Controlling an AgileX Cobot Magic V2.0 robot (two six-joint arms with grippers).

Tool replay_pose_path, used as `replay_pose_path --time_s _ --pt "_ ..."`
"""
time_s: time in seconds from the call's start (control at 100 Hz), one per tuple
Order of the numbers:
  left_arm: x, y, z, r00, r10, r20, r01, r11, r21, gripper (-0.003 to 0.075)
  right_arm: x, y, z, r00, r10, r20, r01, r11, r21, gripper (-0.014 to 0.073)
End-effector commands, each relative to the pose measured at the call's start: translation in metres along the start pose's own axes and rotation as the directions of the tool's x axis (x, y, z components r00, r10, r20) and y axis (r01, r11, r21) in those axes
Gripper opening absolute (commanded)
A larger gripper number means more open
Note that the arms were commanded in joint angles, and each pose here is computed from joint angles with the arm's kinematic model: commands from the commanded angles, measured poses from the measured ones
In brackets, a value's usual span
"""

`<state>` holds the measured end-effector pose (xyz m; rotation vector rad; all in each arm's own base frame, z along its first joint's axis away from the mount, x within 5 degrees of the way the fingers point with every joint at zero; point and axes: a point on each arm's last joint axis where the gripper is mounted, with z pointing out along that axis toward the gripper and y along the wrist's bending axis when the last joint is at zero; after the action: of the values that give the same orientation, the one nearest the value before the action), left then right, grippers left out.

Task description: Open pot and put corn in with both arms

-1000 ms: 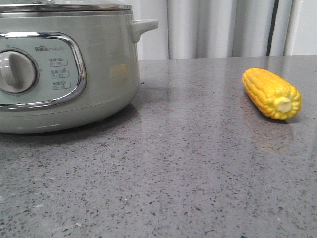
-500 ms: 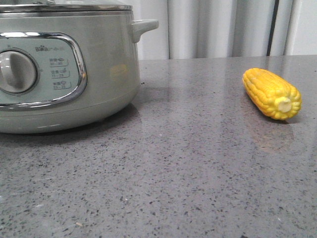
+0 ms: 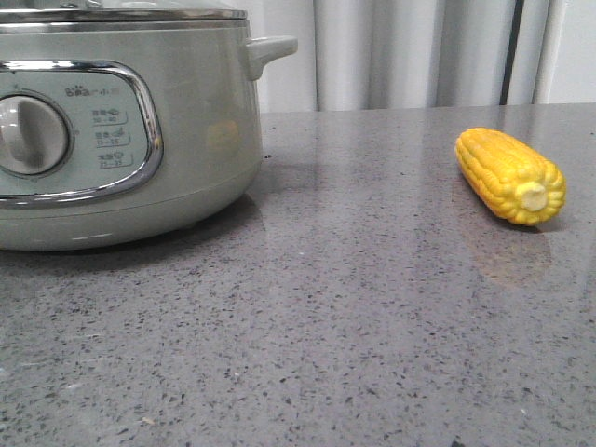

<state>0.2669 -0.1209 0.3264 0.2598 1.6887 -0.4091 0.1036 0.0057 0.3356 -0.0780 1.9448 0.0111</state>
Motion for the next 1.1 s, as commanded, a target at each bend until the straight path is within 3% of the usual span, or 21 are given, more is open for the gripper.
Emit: replay_pose_path --time_s 0.0,0.32,0.58,0.7,0.82,1.09 --pt "-0.028 -0.004 -0.007 0.992 -0.004 0.126 0.002 1.000 0.019 0.0186 -0.017 -0.001 -0.004 0.995 -0.020 0.093 0.020 1.000 0.007 0.0482" --pt "-0.107 -0.012 -0.042 0.956 -0.007 0.295 -0.002 1.000 0.031 0.0188 -0.016 -0.001 -0.004 0.997 -0.020 0.080 0.020 1.000 0.007 0.0482" --pt "-0.135 0.031 -0.091 0.940 0.058 0.335 0.002 0.984 -0.176 0.0188 -0.012 0.000 -0.004 0.999 -0.009 0.038 0.009 1.000 -0.003 0.0481" --pt "-0.137 0.060 -0.113 0.952 0.077 0.298 0.028 0.942 -0.333 0.0188 -0.011 0.002 -0.004 0.999 0.018 0.029 -0.017 1.000 -0.020 0.0480" --pt "-0.134 0.091 -0.131 0.964 0.080 0.254 0.057 0.871 -0.488 0.0188 -0.011 0.005 -0.004 0.997 0.077 0.025 -0.075 0.995 -0.060 0.0480" --pt "-0.102 0.130 -0.143 0.980 0.037 0.195 0.098 0.763 -0.639 0.0188 -0.011 0.006 -0.004 0.995 0.093 0.024 -0.091 0.993 -0.070 0.0480"
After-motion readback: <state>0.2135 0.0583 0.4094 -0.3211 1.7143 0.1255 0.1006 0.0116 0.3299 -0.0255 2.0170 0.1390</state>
